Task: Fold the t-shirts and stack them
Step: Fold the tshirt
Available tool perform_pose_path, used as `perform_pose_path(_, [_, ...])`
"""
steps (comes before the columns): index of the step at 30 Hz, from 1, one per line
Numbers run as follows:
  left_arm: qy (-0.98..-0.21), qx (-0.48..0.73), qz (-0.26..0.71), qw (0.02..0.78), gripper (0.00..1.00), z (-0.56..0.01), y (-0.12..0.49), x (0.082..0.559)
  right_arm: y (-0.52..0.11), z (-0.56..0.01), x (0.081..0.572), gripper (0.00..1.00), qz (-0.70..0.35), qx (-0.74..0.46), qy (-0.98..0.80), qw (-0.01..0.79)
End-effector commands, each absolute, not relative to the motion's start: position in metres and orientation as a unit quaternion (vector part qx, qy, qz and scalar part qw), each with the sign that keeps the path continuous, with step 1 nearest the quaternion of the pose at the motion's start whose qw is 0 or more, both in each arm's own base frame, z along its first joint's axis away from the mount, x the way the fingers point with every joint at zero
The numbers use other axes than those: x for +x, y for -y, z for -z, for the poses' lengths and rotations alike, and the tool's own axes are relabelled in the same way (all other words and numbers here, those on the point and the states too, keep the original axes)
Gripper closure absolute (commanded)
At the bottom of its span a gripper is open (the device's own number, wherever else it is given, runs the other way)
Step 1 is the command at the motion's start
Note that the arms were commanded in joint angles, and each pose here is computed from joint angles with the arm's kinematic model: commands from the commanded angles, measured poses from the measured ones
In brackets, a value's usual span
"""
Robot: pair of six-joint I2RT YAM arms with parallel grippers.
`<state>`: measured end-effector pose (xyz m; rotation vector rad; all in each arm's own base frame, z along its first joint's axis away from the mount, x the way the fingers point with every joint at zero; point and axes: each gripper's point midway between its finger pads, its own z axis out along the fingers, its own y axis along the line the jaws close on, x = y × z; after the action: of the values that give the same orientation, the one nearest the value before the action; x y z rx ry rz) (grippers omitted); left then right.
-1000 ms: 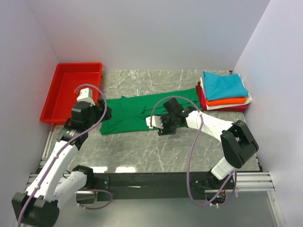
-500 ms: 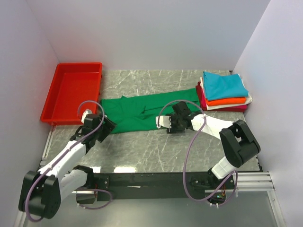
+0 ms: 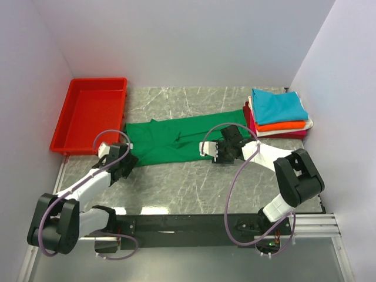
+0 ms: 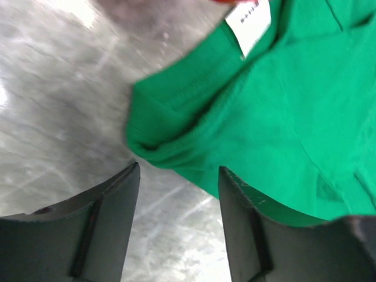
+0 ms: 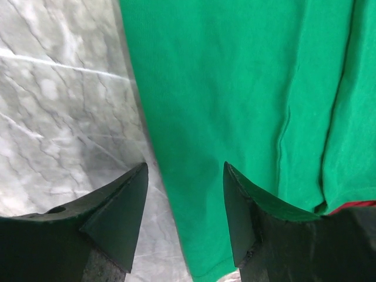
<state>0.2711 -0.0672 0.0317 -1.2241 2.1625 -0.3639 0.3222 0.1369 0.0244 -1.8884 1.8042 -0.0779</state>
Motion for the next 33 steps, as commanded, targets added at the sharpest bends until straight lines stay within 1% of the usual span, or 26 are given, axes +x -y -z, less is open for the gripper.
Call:
perform_pose_path(1, [-0.803,-0.491,0.094,0.324,0.41,-0.029,0.049,0.274,-0.131,-0.033,0.329,0.39,0.043,-0.703,-0.654,0.276])
perform_pose_path(2, [-0.804,-0.491,0.090,0.324,0.43,-0.028,0.049,0.275,-0.130,-0.031,0.329,0.40,0.042,-0.704,-0.654,0.273])
perform_pose_path(4, [-0.806,-0.492,0.082,0.320,0.43,-0.022,0.048,0.278,-0.129,-0.030,0.331,0.41,0.043,-0.705,-0.655,0.270])
perform_pose_path(7, [-0.807,-0.491,0.079,0.319,0.50,-0.020,0.047,0.285,-0.127,-0.028,0.335,0.45,0.045,-0.702,-0.660,0.264])
perform_pose_path(9, [-0.806,-0.491,0.080,0.321,0.57,-0.022,0.046,0.290,-0.126,-0.025,0.335,0.52,0.042,-0.701,-0.664,0.257])
perform_pose_path(10, [-0.807,-0.486,0.081,0.325,0.59,-0.023,0.046,0.294,-0.126,-0.026,0.335,0.57,0.040,-0.700,-0.666,0.254])
perform_pose_path(11, [-0.805,-0.487,0.082,0.327,0.66,-0.025,0.045,0.296,-0.127,-0.025,0.334,0.67,0.037,-0.701,-0.667,0.251])
perform_pose_path(13, [-0.807,-0.481,0.088,0.331,0.71,-0.026,0.045,0.301,-0.126,-0.024,0.331,0.79,0.032,-0.701,-0.671,0.242])
perform_pose_path(14, [-0.806,-0.482,0.090,0.332,0.76,-0.026,0.042,0.303,-0.125,-0.023,0.329,0.88,0.030,-0.699,-0.673,0.239])
perform_pose_path(16, [-0.810,-0.473,0.099,0.333,0.81,-0.026,0.044,0.308,-0.124,-0.021,0.321,0.96,0.019,-0.701,-0.674,0.231])
perform_pose_path(17, [-0.811,-0.469,0.102,0.333,0.85,-0.026,0.043,0.311,-0.125,-0.025,0.319,1.00,0.016,-0.702,-0.672,0.236])
perform_pose_path(18, [-0.817,-0.460,0.101,0.333,0.88,-0.026,0.043,0.312,-0.125,-0.027,0.314,1.00,0.011,-0.703,-0.671,0.235])
perform_pose_path(19, [-0.820,-0.455,0.105,0.331,0.89,-0.027,0.044,0.316,-0.127,-0.023,0.298,1.00,-0.014,-0.709,-0.670,0.220])
perform_pose_path(21, [-0.827,-0.440,0.104,0.334,0.93,-0.030,0.043,0.324,-0.131,-0.032,0.281,1.00,-0.031,-0.714,-0.663,0.222])
perform_pose_path(22, [-0.831,-0.436,0.102,0.330,0.93,-0.027,0.044,0.328,-0.134,-0.027,0.257,1.00,-0.053,-0.726,-0.656,0.200])
perform_pose_path(23, [-0.831,-0.429,0.111,0.336,0.95,-0.035,0.045,0.340,-0.137,-0.034,0.247,1.00,-0.053,-0.730,-0.648,0.208])
perform_pose_path(24, [-0.837,-0.418,0.111,0.335,0.96,-0.037,0.046,0.346,-0.135,-0.027,0.231,1.00,-0.059,-0.734,-0.647,0.196])
perform_pose_path(25, [-0.839,-0.412,0.116,0.337,0.96,-0.042,0.049,0.362,-0.145,-0.026,0.212,1.00,-0.070,-0.751,-0.629,0.188])
perform_pose_path(27, [-0.853,-0.388,0.125,0.328,0.97,-0.044,0.056,0.377,-0.154,-0.029,0.192,1.00,-0.083,-0.750,-0.627,0.196])
perform_pose_path(28, [-0.856,-0.377,0.131,0.329,0.97,-0.048,0.061,0.399,-0.157,-0.024,0.178,1.00,-0.093,-0.755,-0.622,0.186])
perform_pose_path(29, [-0.863,-0.366,0.141,0.319,0.99,-0.048,0.067,0.407,-0.170,-0.025,0.163,1.00,-0.108,-0.757,-0.617,0.187])
perform_pose_path(30, [-0.872,-0.352,0.140,0.309,0.99,-0.047,0.070,0.414,-0.177,-0.025,0.155,1.00,-0.117,-0.759,-0.613,0.186])
perform_pose_path(31, [-0.875,-0.342,0.150,0.308,1.00,-0.049,0.077,0.436,-0.184,-0.027,0.150,1.00,-0.124,-0.759,-0.611,0.189])
perform_pose_path(33, [-0.883,-0.317,0.169,0.301,0.99,-0.051,0.088,0.453,-0.198,-0.028,0.135,0.97,-0.144,-0.755,-0.614,0.179])
